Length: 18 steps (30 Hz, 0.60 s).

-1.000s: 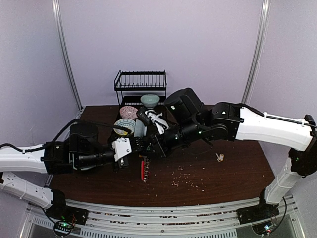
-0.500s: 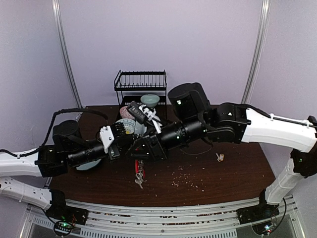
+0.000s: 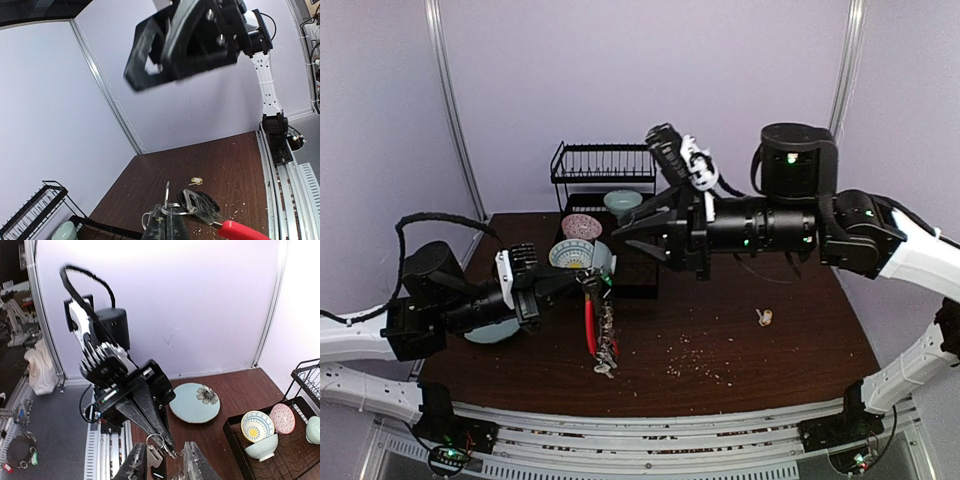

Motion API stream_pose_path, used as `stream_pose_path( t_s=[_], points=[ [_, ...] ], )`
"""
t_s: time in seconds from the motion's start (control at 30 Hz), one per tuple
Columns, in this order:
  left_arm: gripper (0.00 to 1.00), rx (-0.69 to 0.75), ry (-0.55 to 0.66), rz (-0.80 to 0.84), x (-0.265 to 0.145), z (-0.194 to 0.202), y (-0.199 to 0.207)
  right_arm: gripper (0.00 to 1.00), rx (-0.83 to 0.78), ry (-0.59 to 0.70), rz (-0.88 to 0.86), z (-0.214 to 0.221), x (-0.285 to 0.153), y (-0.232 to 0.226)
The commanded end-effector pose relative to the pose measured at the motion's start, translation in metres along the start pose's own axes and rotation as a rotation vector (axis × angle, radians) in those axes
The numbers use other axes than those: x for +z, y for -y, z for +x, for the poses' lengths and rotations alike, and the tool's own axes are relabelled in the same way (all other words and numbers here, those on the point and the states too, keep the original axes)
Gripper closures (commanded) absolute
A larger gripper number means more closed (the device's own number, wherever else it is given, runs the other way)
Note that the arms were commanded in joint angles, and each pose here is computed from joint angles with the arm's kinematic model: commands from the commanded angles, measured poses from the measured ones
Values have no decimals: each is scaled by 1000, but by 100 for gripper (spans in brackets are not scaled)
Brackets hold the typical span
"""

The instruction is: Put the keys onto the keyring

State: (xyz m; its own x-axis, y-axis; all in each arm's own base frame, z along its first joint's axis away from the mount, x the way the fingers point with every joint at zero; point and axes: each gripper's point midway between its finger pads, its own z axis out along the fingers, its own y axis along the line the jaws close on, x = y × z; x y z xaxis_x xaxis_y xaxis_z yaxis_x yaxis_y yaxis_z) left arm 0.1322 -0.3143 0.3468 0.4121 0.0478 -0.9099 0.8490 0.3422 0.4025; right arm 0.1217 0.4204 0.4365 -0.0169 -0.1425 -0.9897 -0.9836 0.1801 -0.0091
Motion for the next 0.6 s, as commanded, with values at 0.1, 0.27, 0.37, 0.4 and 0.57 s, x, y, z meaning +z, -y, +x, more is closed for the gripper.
stream_pose_path(
  t_s=[0.1,0.27,0.37,0.4,0.57],
  points=[
    [100,-23,150,20,2,-46,-7,71,-206,-114,-1,25,28,7],
    [100,-29,151,33,3,-45,-4,81,-226,-168,6,41,32,11],
    [100,-26,151,31,3,-45,-5,87,-235,-192,21,47,31,14],
    [100,-26,149,30,3,-44,-4,86,-235,-197,22,50,31,14],
    [100,-27,138,23,4,-42,-6,79,-235,-221,-6,59,32,10]
  ],
)
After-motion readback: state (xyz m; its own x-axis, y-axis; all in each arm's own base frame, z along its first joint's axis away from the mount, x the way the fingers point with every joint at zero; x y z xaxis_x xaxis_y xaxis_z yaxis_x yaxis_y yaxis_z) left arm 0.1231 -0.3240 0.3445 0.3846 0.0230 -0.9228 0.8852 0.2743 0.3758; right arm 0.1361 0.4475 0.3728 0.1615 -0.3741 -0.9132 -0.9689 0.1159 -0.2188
